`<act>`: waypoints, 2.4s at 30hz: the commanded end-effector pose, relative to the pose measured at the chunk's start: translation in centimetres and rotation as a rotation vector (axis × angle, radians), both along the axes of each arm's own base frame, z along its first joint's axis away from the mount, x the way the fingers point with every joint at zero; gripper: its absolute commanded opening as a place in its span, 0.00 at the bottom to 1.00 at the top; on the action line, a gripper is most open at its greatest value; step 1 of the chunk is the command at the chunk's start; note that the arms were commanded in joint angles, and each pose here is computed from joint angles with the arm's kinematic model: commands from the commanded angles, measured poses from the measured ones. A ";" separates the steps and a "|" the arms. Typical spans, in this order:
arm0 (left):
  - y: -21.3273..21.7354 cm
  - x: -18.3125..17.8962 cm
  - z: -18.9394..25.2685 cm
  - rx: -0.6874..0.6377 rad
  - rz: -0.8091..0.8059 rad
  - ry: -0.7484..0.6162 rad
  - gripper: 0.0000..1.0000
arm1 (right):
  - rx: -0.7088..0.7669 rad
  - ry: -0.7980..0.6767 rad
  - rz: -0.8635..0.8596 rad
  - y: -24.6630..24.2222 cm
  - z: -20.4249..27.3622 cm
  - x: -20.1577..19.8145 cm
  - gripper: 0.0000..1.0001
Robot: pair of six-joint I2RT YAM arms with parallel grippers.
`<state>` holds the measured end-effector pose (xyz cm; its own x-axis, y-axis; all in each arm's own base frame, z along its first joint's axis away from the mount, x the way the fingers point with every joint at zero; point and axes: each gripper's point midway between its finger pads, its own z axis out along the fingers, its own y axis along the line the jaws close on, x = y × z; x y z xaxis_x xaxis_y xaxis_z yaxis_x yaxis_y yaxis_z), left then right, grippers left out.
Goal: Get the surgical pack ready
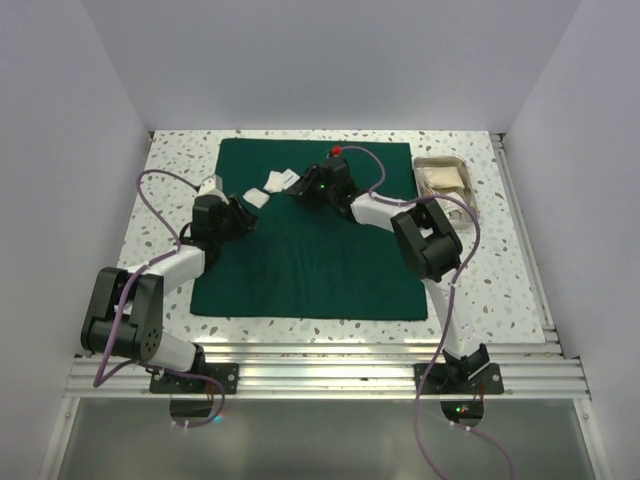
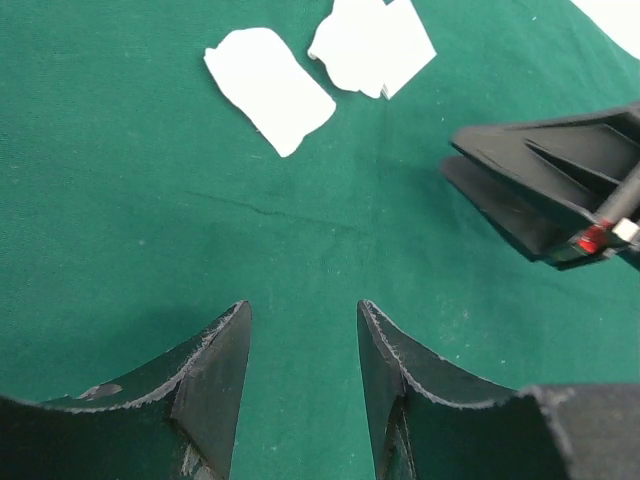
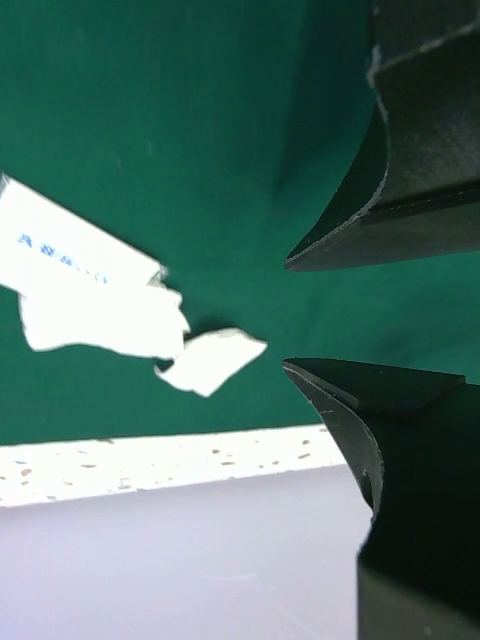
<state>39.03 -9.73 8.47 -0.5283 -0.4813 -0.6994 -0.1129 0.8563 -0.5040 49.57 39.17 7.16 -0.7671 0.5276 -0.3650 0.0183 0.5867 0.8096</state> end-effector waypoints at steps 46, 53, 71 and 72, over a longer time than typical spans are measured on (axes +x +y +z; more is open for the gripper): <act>0.0 0.3 3.0 0.013 -0.003 -0.105 0.50 | 0.053 -0.265 -0.186 -2.2 12.2 2.6 0.00; -0.3 0.3 3.0 0.031 -0.007 -0.108 0.50 | 0.012 -0.186 -0.341 -14.7 10.5 1.3 0.00; -0.6 0.4 2.8 0.059 -0.003 -0.102 0.50 | -0.128 -0.059 -0.691 -39.5 7.4 -1.9 0.00; -0.6 0.4 2.8 0.059 -0.002 -0.102 0.50 | -0.135 -0.055 -0.699 -40.0 7.1 -2.0 0.00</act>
